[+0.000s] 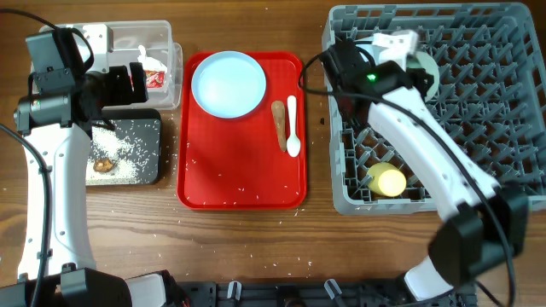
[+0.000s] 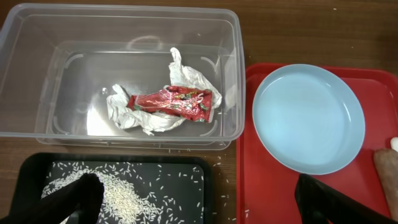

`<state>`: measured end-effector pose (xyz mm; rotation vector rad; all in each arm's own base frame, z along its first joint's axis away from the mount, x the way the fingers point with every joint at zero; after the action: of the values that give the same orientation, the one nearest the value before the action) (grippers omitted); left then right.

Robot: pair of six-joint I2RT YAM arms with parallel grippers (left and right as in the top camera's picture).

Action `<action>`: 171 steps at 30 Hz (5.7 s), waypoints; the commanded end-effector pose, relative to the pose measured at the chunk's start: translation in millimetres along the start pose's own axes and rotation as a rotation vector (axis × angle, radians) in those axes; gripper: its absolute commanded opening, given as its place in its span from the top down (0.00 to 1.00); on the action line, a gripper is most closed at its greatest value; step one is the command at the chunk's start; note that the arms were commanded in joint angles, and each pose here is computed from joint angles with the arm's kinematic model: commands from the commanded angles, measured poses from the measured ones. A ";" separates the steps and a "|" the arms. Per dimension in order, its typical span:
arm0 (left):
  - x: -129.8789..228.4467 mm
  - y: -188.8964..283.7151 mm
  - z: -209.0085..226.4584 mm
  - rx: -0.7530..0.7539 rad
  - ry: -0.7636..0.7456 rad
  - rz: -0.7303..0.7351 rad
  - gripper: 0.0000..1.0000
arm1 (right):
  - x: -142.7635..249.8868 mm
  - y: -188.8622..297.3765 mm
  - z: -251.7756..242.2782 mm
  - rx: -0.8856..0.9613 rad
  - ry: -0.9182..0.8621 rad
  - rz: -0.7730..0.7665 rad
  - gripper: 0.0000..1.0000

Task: Sort waste into correct bins and load items into the dishwasher rack
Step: 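Grasp the small blue bowl with the right gripper and move it to the rack, then release the small bowl in the rack and reach toward the blue plate, then grasp the light-blue plate with the right gripper and carry it to the rack, then stand the plate upright in the rack's back right slots, release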

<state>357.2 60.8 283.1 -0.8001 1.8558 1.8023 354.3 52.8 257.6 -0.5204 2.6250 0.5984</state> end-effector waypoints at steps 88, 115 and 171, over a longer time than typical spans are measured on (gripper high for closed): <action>-7.5 11.1 -0.1 -0.005 -0.026 -0.036 0.00 | -36.6 125.1 240.1 -1.388 -0.012 0.251 0.96; -7.5 11.1 -0.1 -0.005 -0.026 -0.036 0.00 | -39.3 -129.9 -77.4 -0.419 0.267 -0.011 0.96; -6.9 11.0 -0.2 -0.005 -0.025 -0.033 0.00 | 90.8 -211.7 -9.1 -0.796 -1.050 0.725 0.64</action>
<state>356.6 60.7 282.6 -0.7973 1.8593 1.8046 366.4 -162.5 154.8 0.5061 1.4289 1.5814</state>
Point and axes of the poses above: each gripper's point midway between its finger pads, its own y axis back along the fingers, its own z axis along the line the jaws close on, x = y × z, the point moved 7 cm from there along y, back along the fingers, and after that the axes turned 4 degrees about y, right-handed, at the moved point
